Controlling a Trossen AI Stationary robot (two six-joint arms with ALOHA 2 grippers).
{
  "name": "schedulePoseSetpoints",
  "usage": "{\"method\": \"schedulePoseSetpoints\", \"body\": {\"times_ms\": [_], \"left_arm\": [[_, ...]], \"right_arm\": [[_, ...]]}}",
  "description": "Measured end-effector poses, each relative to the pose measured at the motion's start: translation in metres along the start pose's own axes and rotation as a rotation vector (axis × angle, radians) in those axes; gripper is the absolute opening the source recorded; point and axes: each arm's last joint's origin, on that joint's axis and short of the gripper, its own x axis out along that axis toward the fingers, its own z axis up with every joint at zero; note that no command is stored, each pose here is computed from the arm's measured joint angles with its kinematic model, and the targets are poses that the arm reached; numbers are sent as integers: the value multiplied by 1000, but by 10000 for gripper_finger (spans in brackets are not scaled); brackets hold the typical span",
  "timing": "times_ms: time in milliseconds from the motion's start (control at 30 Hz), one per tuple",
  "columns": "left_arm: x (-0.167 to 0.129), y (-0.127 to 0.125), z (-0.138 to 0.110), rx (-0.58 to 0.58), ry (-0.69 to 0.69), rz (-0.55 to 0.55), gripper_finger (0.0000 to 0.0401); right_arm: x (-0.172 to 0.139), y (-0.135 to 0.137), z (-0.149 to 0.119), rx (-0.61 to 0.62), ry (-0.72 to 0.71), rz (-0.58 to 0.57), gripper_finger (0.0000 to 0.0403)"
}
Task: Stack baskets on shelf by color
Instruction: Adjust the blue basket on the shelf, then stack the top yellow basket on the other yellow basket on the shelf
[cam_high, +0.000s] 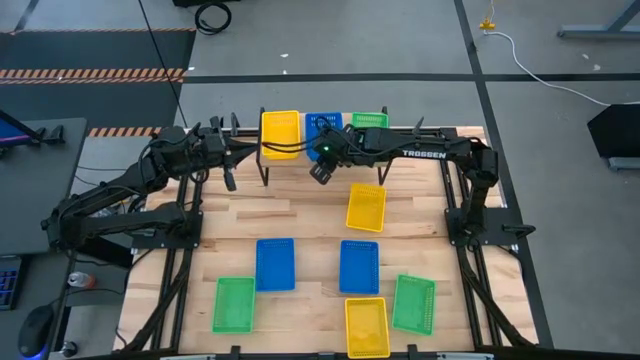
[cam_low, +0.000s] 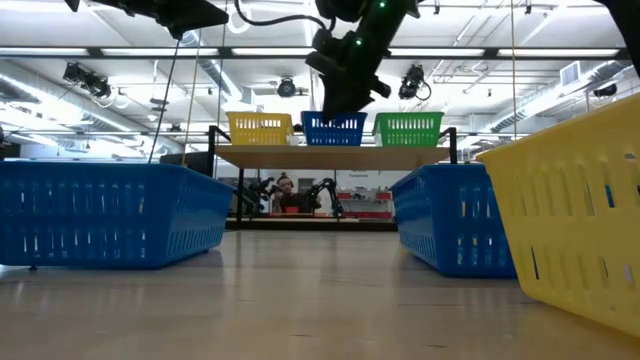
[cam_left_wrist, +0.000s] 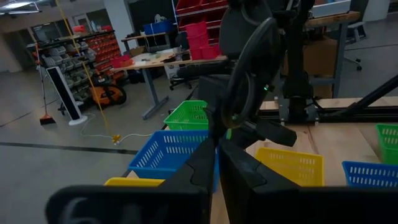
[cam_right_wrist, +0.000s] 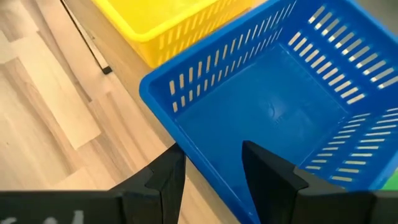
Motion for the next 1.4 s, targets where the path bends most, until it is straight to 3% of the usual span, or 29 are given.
{"method": "schedulePoseSetpoints", "body": {"times_ms": [533,833,1067,1400], "left_arm": [[0,0,0,1,4,-1,30],[0,0,-1,0,10,-2,32],[0,0,-1,-1,10,-3,30],[0,0,-1,-11,10,-2,38]], "right_arm": [[-3,6,2,-46,-43,-1,165],[-37,18,-2,-88,-72,49,165],[-59,45,-28,-195,64,149,165],[-67,73,-83,-373,297,129,165]]}}
